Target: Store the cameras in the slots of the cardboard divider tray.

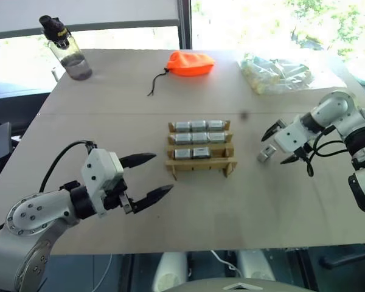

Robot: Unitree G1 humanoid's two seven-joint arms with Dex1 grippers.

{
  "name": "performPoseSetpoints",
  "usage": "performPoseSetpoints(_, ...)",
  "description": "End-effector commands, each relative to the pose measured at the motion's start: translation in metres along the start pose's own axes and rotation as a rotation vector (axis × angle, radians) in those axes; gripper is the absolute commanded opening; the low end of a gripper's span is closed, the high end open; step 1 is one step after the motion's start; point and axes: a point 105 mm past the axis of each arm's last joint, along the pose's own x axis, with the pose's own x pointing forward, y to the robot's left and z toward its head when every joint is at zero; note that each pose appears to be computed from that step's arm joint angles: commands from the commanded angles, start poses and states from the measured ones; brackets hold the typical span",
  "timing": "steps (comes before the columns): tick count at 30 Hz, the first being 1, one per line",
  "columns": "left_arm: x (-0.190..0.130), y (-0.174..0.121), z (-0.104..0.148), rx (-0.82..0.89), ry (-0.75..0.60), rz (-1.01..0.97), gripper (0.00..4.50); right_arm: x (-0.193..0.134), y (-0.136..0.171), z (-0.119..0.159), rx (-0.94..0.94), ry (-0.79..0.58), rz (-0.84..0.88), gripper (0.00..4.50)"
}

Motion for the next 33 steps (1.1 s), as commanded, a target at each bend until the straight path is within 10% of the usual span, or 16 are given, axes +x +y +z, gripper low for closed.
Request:
performPoseSetpoints(1,-0.004,-0.014,0.015,0.04,-0.045,-0.087,4.37,-0.009,-0.005,0.004,-0.034,0.006,0.024,4.5)
performPoseSetpoints(15,-0.009,-0.024,0.012,0.005,-0.014,-0.219,4.37,-0.008,-0.003,0.003,-0.035,0.01,0.032,4.5)
performPoseSetpoints(24,-0.009,-0.024,0.01,0.021,0.004,-0.232,4.45,-0.017,-0.012,0.006,-0.017,-0.002,-0.011,0.9)
performPoseSetpoints(33,-0.007,-0.019,0.01,0.015,0.003,-0.21,4.45,-0.046,-0.045,0.052,0.302,-0.298,-0.151,0.75)
